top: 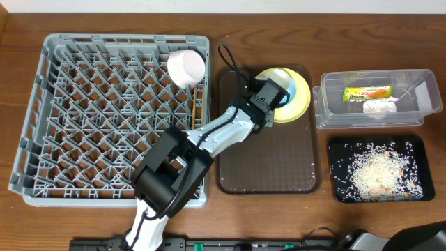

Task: Sort waste into correct bins and load items into the dishwasher rack
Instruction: 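Reach the left gripper to the white cup on the blue bowl, then close the left gripper on the white cup's rim and lift it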

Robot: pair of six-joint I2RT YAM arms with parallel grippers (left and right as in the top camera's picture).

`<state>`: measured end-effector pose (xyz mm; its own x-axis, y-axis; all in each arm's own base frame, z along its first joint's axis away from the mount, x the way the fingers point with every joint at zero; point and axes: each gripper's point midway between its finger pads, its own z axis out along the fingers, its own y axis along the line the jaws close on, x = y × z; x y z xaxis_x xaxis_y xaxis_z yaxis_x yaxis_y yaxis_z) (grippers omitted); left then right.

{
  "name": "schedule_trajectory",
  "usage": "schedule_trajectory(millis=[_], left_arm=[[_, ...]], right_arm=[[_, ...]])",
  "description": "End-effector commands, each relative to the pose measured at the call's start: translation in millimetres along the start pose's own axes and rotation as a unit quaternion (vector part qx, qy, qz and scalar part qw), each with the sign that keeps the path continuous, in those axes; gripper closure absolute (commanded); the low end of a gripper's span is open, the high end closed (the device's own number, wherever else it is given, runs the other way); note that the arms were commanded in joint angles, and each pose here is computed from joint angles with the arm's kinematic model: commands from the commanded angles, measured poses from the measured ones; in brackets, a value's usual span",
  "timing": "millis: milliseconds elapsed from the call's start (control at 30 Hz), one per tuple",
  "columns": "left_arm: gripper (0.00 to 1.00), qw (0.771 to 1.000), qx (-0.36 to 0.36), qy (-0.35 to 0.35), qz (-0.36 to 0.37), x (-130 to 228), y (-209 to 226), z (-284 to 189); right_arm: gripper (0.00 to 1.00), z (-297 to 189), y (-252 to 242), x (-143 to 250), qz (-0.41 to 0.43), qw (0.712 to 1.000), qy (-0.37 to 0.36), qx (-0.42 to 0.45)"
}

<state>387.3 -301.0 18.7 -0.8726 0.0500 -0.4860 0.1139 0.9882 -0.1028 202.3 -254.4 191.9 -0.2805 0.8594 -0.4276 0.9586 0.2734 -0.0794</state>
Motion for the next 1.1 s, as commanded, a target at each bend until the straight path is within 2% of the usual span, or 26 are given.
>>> schedule_trajectory(millis=[0,167,367,600,700,767,833,933,1033,1067], left_arm=[[0.74,1.000,-0.017,0.012,-0.003,3.7,8.2,0.7],[0.74,0.998,-0.035,0.056,0.008,21.2,19.8,-16.3],[0.72,0.993,-0.026,0.111,0.013,38.4,25.3,-59.2],[0.57,0.993,-0.024,0.114,0.031,36.1,34.2,-103.1],[0.49,0.997,0.006,0.075,0.036,17.4,26.2,-125.7],[0.40,0.998,0.036,0.046,0.039,3.7,16.6,-138.8],[0.35,0.995,0.080,0.025,0.058,-6.0,-0.2,-148.8],[0.38,0.985,0.137,-0.001,0.104,-12.9,-29.1,-155.5],[0.60,0.977,0.155,-0.034,0.142,-18.4,-51.1,-154.8],[0.65,0.974,0.161,-0.043,0.152,-19.6,-58.9,-153.4]], right_arm=[[0.01,-1.5,-3.6,-1.5,0.012,1.000,-0.005,0.005],[0.01,-1.5,-3.6,-1.4,0.012,1.000,-0.004,0.005],[0.01,-1.5,-3.6,-1.5,0.012,1.000,-0.005,0.005],[0.01,-1.5,-3.5,-1.5,0.012,1.000,-0.005,0.005],[0.01,-1.5,-3.5,-1.5,0.012,1.000,-0.005,0.005],[0.01,-1.5,-3.5,-1.5,0.012,1.000,-0.005,0.005],[0.01,-1.5,-3.6,-1.5,0.012,1.000,-0.005,0.005],[0.01,-1.5,-3.5,-1.5,0.012,1.000,-0.005,0.005],[0.01,-1.5,-3.5,-1.5,0.012,1.000,-0.005,0.005],[0.01,-1.5,-3.6,-1.4,0.012,1.000,-0.004,0.005]])
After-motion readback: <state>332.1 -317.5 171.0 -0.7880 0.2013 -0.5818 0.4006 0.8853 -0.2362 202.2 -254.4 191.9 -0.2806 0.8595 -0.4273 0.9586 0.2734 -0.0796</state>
